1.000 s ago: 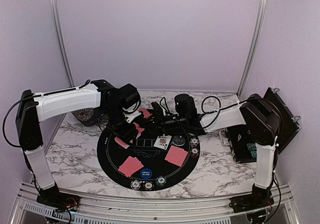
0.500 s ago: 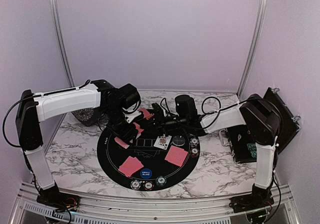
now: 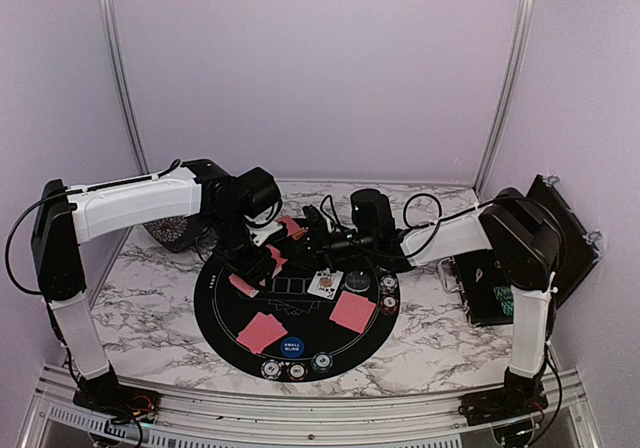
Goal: Distribute texas hold em gaming equipment
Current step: Pick up the poker card from the face-down deck piles.
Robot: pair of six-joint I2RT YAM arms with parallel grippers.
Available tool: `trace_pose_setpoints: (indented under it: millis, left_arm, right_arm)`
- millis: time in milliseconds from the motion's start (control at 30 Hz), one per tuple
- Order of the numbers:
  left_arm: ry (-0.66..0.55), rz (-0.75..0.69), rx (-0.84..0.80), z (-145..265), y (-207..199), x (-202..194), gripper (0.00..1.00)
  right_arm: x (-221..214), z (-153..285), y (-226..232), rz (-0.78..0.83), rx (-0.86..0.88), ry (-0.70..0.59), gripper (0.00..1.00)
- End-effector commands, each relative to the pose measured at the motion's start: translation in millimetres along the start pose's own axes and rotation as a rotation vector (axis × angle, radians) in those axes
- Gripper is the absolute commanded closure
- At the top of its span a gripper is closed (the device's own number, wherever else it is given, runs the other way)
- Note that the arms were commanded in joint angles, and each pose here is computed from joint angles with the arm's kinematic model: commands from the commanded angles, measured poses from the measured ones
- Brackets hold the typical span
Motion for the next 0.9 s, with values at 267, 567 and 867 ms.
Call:
trace_pose_setpoints:
  millis: [267,567,867]
  left_arm:
    - [-0.004,0.012,0.005,5,3,-3,0.43]
    - [0.0,0.016,0.011,4,4,-5,0.43]
    - [-0.001,0.027,0.015,5,7,-8,0.43]
  right_arm:
    - [-1,2,15,0.025,0.054,0.01,0.99]
    - [5,14,16,0.018,0.073,-0.013,1.0]
    - [13,29,21,0.025,0.086,-0.046,1.0]
Point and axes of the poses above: each gripper's point midway between its finger pads, its own z axis back along the fingers, its own y axis along the line the jaws close on, x = y × z, the point moved 5 cm from there along z, back along the fingers, and after that the axes turned 4 degrees about -z, right-handed, at the moved point
